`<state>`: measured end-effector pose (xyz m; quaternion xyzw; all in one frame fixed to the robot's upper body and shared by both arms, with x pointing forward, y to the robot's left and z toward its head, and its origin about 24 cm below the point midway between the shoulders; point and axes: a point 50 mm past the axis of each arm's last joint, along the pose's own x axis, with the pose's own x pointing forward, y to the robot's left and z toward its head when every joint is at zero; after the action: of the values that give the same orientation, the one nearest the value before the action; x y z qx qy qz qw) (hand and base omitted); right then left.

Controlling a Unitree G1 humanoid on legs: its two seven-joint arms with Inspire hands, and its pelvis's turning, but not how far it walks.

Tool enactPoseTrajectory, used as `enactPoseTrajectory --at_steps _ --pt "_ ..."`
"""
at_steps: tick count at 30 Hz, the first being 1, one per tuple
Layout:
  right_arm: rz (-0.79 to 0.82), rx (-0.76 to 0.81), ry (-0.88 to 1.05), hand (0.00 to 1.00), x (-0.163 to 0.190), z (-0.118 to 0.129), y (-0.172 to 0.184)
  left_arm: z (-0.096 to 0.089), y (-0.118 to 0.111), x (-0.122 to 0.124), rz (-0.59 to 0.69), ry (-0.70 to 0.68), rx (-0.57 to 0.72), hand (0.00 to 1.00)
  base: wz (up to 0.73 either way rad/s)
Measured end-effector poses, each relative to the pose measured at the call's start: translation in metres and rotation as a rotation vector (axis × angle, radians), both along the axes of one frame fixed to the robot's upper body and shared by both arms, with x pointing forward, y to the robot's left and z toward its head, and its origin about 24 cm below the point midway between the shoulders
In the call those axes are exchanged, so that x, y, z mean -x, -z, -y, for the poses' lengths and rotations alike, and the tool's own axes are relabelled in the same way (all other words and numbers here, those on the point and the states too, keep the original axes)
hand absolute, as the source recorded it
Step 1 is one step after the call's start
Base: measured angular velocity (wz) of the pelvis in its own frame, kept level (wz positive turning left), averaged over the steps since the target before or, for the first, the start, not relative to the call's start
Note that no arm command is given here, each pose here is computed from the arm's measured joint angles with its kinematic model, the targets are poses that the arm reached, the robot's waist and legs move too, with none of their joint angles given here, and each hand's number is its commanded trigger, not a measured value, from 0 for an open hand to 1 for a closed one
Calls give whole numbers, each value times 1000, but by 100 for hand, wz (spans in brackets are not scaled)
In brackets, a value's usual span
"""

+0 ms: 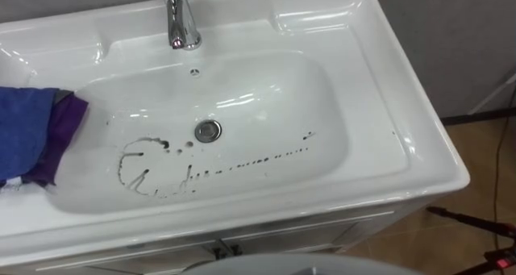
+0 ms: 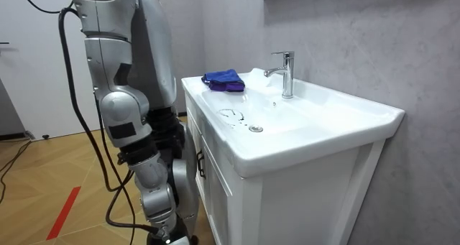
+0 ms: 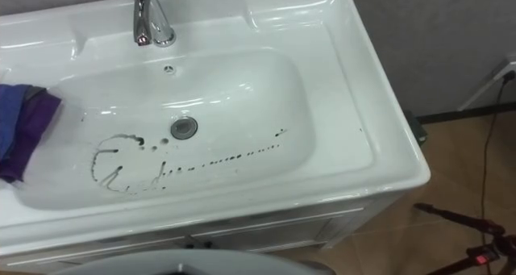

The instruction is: Wipe basin

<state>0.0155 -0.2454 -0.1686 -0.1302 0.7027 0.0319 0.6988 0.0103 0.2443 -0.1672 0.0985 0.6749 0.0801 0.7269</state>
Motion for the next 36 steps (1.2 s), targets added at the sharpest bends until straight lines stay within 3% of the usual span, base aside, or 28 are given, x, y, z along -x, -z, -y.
enactPoseTrajectory --at_steps 16,22,28,36 --pt "-13 -3 -25 0 1 -1 0 0 0 -2 8 -25 1 0 0" --pt "-20 0 -22 0 1 -1 0 -2 0 7 -3 -109 -4 0 4" --pt "-30 18 -20 0 0 1 0 -5 -1 25 -45 -203 -64 0 11" --pt "-5 47 -13 0 -8 3 -1 -12 -3 32 -47 -313 -163 0 13"
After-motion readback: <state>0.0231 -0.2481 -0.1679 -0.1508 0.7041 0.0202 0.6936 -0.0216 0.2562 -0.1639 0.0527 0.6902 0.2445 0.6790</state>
